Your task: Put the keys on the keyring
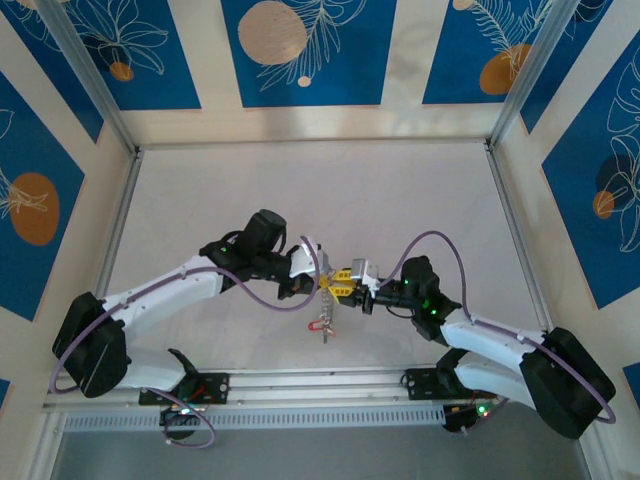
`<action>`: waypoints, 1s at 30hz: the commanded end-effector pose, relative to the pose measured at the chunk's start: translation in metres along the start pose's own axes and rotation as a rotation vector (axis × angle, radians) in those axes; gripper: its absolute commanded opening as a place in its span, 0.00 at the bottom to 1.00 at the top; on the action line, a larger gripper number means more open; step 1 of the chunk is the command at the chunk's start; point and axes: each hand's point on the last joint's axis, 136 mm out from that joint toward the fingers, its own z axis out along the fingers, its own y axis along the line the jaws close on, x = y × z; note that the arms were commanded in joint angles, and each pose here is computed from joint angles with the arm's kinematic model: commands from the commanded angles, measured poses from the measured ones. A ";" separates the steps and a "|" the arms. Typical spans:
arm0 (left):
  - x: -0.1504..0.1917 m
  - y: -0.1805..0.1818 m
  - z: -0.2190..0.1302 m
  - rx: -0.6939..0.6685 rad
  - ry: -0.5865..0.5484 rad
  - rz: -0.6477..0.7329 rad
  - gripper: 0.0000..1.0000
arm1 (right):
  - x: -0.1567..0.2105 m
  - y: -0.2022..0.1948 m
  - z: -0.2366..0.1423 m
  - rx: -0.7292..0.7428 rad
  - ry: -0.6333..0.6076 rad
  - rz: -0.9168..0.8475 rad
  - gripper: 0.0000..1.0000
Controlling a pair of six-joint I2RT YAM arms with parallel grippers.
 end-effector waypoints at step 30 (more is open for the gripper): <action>0.001 0.000 -0.001 0.018 0.025 0.019 0.00 | -0.021 0.004 0.002 -0.054 0.010 -0.105 0.00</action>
